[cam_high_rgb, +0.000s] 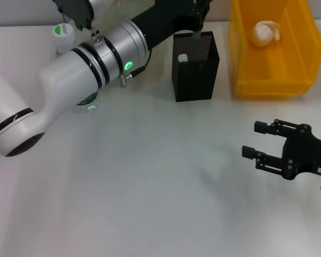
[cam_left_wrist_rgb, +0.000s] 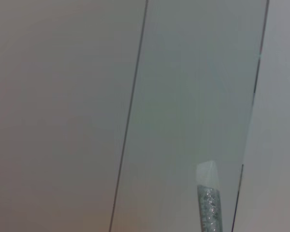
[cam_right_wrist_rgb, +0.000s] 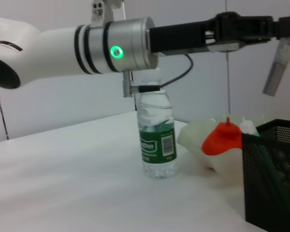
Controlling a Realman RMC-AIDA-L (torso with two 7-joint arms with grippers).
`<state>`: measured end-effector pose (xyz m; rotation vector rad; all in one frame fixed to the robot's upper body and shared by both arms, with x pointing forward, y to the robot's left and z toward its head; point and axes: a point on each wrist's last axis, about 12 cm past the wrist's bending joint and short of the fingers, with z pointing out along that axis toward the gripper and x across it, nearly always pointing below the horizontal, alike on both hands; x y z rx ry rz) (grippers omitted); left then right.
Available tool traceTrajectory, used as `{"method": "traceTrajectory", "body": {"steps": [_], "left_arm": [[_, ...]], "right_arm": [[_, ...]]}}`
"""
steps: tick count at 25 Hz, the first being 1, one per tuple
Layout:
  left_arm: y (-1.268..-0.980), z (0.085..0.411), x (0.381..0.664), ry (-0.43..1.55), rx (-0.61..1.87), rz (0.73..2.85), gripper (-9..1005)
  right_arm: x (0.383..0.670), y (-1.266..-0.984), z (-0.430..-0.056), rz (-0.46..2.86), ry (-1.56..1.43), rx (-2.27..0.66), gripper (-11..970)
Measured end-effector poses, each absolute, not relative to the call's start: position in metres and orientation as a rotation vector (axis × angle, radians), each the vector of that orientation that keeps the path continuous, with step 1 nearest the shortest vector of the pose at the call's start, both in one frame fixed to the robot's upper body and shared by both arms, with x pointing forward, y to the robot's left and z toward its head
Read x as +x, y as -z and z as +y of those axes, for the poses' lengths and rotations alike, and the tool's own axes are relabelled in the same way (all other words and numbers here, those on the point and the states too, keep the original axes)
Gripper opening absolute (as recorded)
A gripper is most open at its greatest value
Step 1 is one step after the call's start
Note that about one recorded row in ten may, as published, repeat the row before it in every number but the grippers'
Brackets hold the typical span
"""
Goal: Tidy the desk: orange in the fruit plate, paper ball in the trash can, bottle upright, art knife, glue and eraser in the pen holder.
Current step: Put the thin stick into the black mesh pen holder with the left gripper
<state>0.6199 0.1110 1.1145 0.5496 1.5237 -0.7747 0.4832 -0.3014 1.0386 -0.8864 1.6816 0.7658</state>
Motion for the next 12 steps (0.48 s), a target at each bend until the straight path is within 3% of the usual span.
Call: {"method": "traceTrajectory", "body": {"steps": [12], "left_arm": [[-1.1108, 0.1118, 0.6202, 0.761, 0.544, 1.550, 194]], "right_arm": [[0.4899, -1.0395, -0.2909, 1.662, -0.800, -0.902, 720]]}}
